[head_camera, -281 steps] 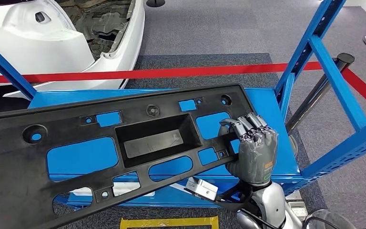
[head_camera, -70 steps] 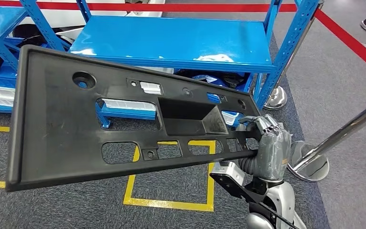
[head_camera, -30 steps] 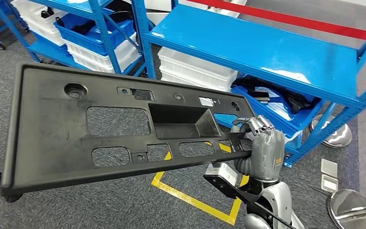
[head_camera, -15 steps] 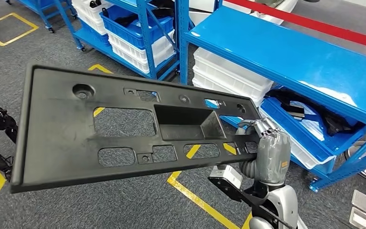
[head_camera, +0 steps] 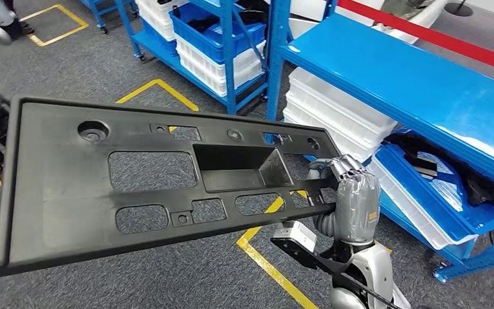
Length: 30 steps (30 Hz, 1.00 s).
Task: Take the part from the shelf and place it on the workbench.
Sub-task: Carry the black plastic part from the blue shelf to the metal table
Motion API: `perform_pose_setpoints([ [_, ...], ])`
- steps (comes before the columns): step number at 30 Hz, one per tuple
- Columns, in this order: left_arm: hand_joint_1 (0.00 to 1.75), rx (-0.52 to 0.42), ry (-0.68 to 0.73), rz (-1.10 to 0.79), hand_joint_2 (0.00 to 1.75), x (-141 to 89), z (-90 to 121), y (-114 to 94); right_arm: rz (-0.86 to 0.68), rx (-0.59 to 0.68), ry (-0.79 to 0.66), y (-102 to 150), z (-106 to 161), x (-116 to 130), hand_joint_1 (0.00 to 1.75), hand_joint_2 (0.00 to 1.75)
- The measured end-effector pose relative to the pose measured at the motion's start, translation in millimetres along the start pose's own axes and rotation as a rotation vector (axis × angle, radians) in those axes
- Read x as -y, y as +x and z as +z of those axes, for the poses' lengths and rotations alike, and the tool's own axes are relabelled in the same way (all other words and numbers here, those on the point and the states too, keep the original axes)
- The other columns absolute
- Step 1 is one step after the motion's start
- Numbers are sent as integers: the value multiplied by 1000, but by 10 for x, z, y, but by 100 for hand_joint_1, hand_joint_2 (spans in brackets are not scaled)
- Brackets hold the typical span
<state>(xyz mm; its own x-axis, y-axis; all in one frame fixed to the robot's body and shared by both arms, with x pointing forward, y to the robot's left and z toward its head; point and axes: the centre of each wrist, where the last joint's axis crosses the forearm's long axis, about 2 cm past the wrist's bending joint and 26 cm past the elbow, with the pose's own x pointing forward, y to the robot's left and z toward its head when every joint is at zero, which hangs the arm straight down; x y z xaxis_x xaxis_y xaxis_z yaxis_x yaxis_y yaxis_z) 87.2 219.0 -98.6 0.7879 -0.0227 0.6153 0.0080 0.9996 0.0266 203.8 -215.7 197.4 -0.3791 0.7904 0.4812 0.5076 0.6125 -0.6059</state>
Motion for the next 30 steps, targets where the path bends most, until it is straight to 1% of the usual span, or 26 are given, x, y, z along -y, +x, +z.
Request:
perform_pose_setpoints([
  [13, 0, 6, 4, -3, 175, -3, 1, -4, 0, 10, 14, 23, 12, 6, 175, 175],
  [25, 0, 0, 11, -5, 175, -12, 29, -62, -3, 18, 12, 37, -3, 19, 175, 175],
  [30, 0, 7, 12, -8, 175, -15, 17, -40, -4, 13, 11, 39, -7, 21, 175, 175],
])
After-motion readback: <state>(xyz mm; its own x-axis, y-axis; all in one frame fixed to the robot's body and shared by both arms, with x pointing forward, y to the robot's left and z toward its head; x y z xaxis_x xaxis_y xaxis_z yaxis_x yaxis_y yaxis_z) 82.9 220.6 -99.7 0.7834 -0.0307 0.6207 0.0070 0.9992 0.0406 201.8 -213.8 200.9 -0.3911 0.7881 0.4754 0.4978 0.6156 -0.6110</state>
